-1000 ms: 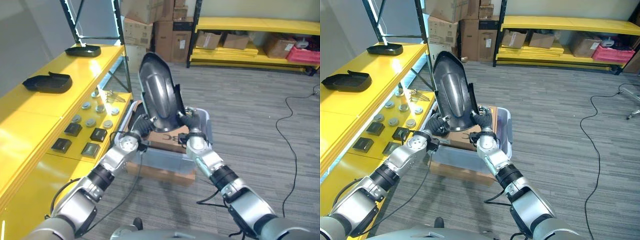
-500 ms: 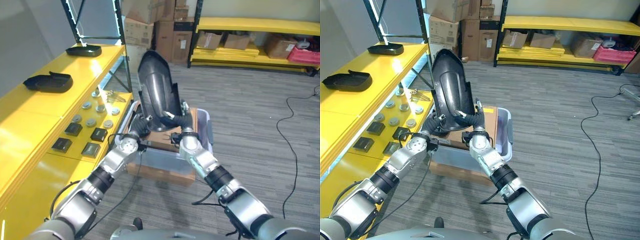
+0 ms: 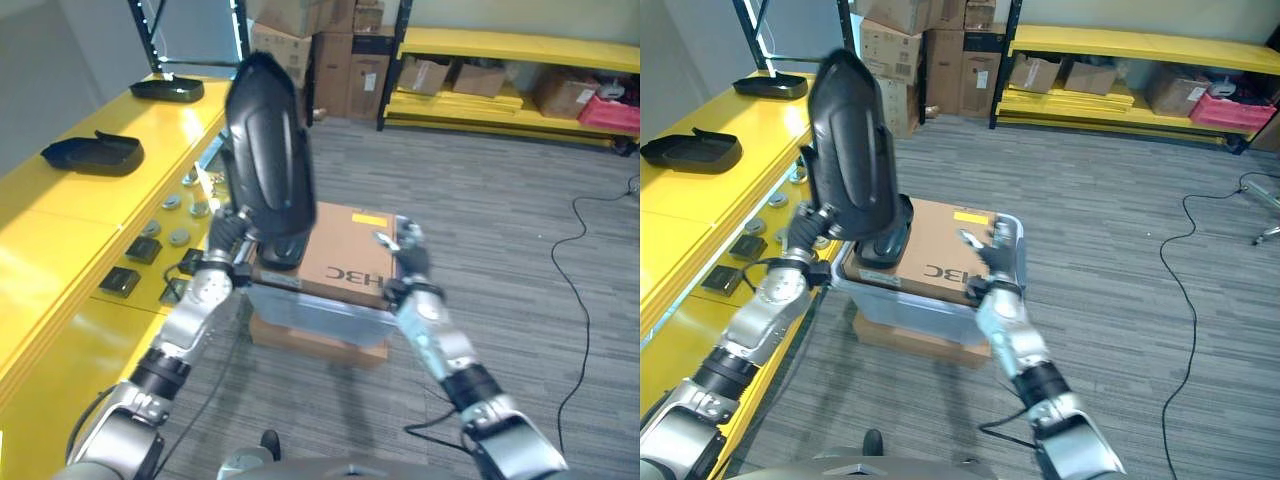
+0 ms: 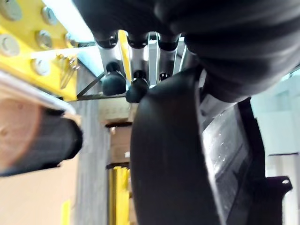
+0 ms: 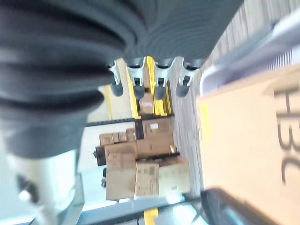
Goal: Move parts from the plastic box to the shelf.
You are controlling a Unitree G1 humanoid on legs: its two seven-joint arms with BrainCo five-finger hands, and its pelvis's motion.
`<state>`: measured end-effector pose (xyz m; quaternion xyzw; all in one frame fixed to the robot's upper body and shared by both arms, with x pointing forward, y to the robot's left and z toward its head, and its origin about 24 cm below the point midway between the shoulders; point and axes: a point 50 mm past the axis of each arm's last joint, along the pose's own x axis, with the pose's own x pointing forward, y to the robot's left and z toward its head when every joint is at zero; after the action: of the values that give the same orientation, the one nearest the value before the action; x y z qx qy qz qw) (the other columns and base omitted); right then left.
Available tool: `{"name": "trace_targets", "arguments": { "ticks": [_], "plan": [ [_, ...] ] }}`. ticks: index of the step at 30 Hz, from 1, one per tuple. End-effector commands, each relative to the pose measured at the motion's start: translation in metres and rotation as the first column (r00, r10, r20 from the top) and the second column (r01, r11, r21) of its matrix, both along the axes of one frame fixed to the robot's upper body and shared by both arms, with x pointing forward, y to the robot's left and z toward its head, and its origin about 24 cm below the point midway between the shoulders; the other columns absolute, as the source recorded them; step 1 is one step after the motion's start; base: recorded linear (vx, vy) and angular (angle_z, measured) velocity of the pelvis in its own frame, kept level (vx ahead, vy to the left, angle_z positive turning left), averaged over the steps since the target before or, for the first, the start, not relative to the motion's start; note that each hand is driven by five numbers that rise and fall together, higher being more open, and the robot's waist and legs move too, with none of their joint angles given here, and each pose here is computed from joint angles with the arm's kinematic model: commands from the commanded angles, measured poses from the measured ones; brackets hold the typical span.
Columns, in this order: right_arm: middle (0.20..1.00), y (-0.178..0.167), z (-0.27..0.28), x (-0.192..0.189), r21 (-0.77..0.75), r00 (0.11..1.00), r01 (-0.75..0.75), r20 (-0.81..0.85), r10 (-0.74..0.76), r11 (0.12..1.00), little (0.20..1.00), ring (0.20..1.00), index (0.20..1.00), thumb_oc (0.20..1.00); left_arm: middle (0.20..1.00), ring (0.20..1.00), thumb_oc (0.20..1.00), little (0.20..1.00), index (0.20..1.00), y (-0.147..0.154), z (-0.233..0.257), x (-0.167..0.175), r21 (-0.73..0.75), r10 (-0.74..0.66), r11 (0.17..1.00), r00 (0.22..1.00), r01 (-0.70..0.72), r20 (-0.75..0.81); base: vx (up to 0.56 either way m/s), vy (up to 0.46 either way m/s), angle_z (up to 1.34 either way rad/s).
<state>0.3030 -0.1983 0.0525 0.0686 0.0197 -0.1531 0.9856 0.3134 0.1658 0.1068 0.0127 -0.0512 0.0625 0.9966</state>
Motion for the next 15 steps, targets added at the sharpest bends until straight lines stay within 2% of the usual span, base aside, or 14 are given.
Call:
{"name": "trace_targets", "arguments": {
  "ticks": [1, 2, 6, 15],
  "plan": [
    [1.0, -0.005, 0.047, 0.008, -0.023, 0.973, -0.004, 0.231, 0.009, 1.0, 1.0, 1.0, 1.0, 1.0, 0.2, 0.2, 0.2, 0.2, 0.2, 0.004, 0.049, 0.01, -0.015, 0.035, 0.999, 0.968, -0.033, 0.247, -0.06, -0.045, 0.0],
    [1.0, -0.02, 0.053, 0.003, -0.018, 0.969, 0.025, 0.248, -0.02, 1.0, 1.0, 1.0, 1.0, 1.0, 0.2, 0.2, 0.2, 0.2, 0.2, 0.021, 0.049, 0.007, -0.015, 0.095, 0.995, 0.962, -0.094, 0.255, -0.05, -0.041, -0.01],
    [1.0, -0.032, 0.059, -0.001, -0.012, 0.963, 0.046, 0.266, -0.041, 0.999, 1.0, 1.0, 1.0, 1.0, 0.2, 0.2, 0.2, 0.2, 0.2, 0.037, 0.048, 0.002, -0.02, 0.17, 0.985, 0.95, -0.171, 0.261, -0.04, -0.052, 0.03],
    [1.0, -0.038, 0.062, -0.007, -0.024, 0.956, 0.033, 0.292, -0.024, 0.999, 1.0, 1.0, 1.0, 1.0, 0.2, 0.2, 0.2, 0.2, 0.2, 0.064, 0.043, -0.024, 0.027, 0.269, 0.956, 0.914, -0.291, 0.304, -0.03, -0.049, 0.35]
  ]
}}
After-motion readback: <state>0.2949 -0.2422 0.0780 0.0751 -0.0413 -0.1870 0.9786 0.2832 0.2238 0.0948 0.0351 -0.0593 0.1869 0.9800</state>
